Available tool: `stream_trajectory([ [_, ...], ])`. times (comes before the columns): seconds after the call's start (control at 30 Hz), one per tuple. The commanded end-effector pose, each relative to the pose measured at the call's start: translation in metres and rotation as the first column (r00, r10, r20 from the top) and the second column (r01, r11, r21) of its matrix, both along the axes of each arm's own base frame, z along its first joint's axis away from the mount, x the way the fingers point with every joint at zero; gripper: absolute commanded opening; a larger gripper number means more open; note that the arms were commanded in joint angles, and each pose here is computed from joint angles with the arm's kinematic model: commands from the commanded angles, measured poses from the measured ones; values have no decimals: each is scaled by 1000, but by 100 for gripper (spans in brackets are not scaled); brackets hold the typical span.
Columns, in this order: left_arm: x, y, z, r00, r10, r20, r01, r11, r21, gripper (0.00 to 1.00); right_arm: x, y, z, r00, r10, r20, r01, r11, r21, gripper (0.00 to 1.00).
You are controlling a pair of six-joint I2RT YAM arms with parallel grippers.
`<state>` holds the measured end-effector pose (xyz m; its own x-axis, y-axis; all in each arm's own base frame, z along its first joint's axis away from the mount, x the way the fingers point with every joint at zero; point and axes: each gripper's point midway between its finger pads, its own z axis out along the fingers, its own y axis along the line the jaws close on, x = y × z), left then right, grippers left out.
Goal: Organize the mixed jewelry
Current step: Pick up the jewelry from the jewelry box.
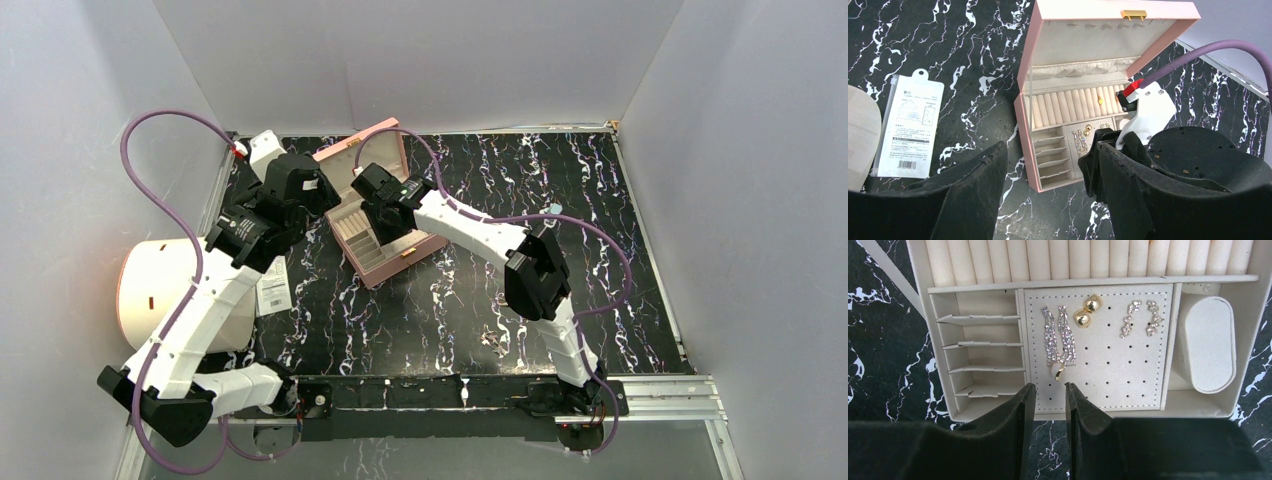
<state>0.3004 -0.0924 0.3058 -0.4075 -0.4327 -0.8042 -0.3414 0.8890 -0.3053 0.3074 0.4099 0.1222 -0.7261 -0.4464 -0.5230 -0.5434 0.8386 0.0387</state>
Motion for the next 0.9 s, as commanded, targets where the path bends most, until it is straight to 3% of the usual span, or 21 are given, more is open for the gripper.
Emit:
stream_trajectory([
  [0.0,2,3,2,1000,16,12,-16,1000,0,65,4,12,6,1000,10,16,-11,1000,26,36],
  [0.33,5,-1,-4,1000,7,-6,-7,1000,5,65,10,11,1,999,4,33,-4,1000,10,31],
  [0.5,6,-2,-6,1000,4,-12,-4,1000,8,65,13,12,1,999,-3,40,2,1000,12,23],
  [0.63,7,-4,-6,1000,0,-14,0,1000,4,65,14,10,4,999,-18,34,17,1000,25,10],
  [0.87,7,-6,-8,1000,-12,-20,12,1000,0,65,14,11,27,1000,2,-21,2,983,182,0],
])
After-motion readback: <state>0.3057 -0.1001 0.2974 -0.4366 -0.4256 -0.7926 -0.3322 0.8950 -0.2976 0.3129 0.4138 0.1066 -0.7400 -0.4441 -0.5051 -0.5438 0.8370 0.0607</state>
